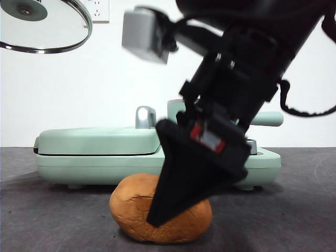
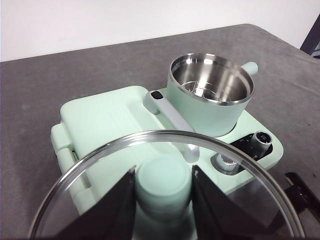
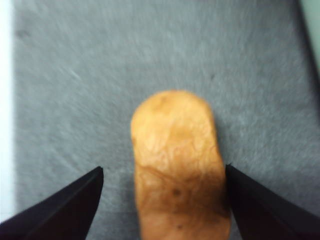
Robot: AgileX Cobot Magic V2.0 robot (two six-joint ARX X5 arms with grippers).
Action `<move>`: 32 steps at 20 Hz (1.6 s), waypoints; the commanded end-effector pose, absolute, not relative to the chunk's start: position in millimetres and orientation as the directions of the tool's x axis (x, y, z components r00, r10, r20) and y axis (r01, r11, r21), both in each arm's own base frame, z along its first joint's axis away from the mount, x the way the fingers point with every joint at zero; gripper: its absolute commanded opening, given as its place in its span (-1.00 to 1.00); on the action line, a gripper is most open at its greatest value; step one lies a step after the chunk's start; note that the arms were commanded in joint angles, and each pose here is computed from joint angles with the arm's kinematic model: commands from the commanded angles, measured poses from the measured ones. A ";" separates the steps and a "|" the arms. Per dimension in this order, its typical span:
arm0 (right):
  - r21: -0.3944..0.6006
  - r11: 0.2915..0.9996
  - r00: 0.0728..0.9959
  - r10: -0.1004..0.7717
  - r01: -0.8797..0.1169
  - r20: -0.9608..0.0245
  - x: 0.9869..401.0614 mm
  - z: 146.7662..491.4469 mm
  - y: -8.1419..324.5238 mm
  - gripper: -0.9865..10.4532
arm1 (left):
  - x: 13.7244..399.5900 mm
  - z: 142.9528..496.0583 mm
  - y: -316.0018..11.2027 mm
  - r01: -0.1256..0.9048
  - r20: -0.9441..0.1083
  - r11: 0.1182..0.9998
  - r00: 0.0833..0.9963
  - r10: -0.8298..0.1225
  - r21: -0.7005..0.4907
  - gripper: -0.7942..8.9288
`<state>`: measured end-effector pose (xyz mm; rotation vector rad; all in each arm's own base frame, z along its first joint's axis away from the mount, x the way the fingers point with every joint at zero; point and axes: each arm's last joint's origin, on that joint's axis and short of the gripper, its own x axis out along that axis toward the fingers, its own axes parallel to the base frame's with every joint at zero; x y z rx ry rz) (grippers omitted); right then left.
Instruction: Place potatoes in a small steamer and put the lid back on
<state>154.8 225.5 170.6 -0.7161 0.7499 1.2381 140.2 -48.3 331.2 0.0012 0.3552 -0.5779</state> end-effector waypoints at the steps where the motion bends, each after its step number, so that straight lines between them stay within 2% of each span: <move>1: -0.063 0.188 0.158 0.547 -0.980 -0.822 153.8 168.5 231.6 -0.27 | 139.8 338.6 -48.5 0.544 -0.290 0.836 0.790 -0.539 -0.072 -0.81; 3: -0.050 0.224 0.169 0.553 -0.973 -0.816 153.7 171.7 231.3 -0.29 | 139.8 338.6 -48.5 0.544 -0.290 0.836 0.791 -0.539 -0.071 -0.81; 7: -0.089 0.296 0.244 0.546 -0.951 -0.801 152.8 184.5 226.4 -0.36 | 139.8 338.7 -48.5 0.544 -0.289 0.836 0.791 -0.539 -0.071 -0.81; 12: -0.064 0.357 0.275 0.580 -0.932 -0.767 142.5 212.5 211.1 -0.38 | 139.8 338.8 -48.5 0.544 -0.289 0.836 0.791 -0.540 -0.071 -0.81; 14: -0.071 0.358 0.290 0.607 -0.931 -0.740 138.2 224.4 205.1 -0.34 | 139.8 338.8 -48.5 0.544 -0.289 0.836 0.791 -0.540 -0.071 -0.81; 17: -0.058 0.327 0.261 0.621 -0.943 -0.739 137.7 223.8 205.9 -0.16 | 139.8 338.8 -48.6 0.545 -0.289 0.836 0.791 -0.540 -0.071 -0.81; 21: -0.061 0.286 0.231 0.611 -0.956 -0.757 143.9 208.3 216.7 -0.16 | 139.8 338.8 -48.6 0.545 -0.289 0.836 0.791 -0.540 -0.071 -0.81; 25: -0.063 0.276 0.225 0.610 -0.959 -0.760 148.6 199.0 223.4 -0.16 | 139.8 338.8 -48.6 0.545 -0.289 0.836 0.791 -0.540 -0.071 -0.81; 30: -0.023 0.260 0.175 0.579 -0.965 -0.796 151.5 181.9 228.8 -0.16 | 139.8 338.8 -48.5 0.544 -0.289 0.836 0.791 -0.540 -0.071 -0.81; 32: -0.017 0.261 0.166 0.562 -0.965 -0.810 152.6 175.8 230.3 -0.22 | 139.8 338.8 -48.6 0.545 -0.289 0.836 0.791 -0.540 -0.071 -0.81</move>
